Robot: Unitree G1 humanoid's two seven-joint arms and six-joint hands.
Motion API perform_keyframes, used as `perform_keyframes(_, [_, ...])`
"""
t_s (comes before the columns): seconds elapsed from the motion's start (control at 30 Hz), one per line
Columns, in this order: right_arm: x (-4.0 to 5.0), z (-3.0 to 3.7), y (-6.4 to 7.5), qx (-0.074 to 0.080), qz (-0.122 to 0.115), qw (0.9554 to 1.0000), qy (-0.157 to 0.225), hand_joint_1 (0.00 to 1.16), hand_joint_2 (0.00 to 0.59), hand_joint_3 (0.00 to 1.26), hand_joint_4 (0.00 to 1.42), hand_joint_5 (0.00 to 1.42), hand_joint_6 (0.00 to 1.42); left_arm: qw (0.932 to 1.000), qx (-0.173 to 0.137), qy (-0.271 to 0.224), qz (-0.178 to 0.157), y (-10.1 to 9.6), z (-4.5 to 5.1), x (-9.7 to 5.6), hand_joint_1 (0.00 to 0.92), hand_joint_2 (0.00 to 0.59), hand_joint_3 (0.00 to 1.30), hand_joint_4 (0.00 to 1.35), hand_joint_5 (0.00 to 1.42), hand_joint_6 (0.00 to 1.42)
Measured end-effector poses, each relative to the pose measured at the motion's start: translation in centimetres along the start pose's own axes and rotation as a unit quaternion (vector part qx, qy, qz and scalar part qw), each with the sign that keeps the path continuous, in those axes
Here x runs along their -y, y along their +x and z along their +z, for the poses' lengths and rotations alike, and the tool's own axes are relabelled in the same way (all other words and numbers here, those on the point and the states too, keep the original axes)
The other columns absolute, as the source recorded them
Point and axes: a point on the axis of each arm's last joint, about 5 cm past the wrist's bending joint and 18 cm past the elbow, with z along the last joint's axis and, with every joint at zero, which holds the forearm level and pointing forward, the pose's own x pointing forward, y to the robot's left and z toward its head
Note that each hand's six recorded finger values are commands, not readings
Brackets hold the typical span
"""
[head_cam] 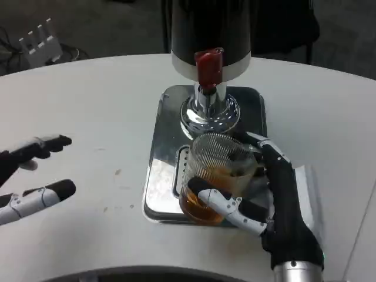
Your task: Grasp the cup under the faucet to collect the drink, then remove the cup.
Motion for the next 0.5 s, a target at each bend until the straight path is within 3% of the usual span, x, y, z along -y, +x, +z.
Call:
perform_keyframes(0.17, [0.12, -0.04, 0.1, 0.004, -0.003, 1.0, -0.005, 0.77, 0.212, 0.71, 0.78, 0.9, 0.86, 0.9999, 0.008, 0.004, -0.01, 0.0, 0.42, 0.3, 0.0, 0.118, 0.2, 0.14, 0.19, 0.3])
perform_keyframes(0.3, [0.29, 0.1, 0.2, 0.021, -0.009, 0.9996, -0.016, 0.77, 0.212, 0.72, 0.79, 0.91, 0.86, 0.9995, 0.004, 0.021, -0.024, 0.1, 0.7, 0.6, 0.0, 0.118, 0.19, 0.13, 0.16, 0.28])
perform_keyframes(0.5, [0.41, 0.1, 0.2, 0.029, -0.012, 0.9993, -0.02, 0.77, 0.212, 0.74, 0.8, 0.92, 0.87, 0.9993, 0.009, 0.025, -0.027, 0.1, 1.06, 0.6, 0.0, 0.118, 0.18, 0.1, 0.15, 0.28])
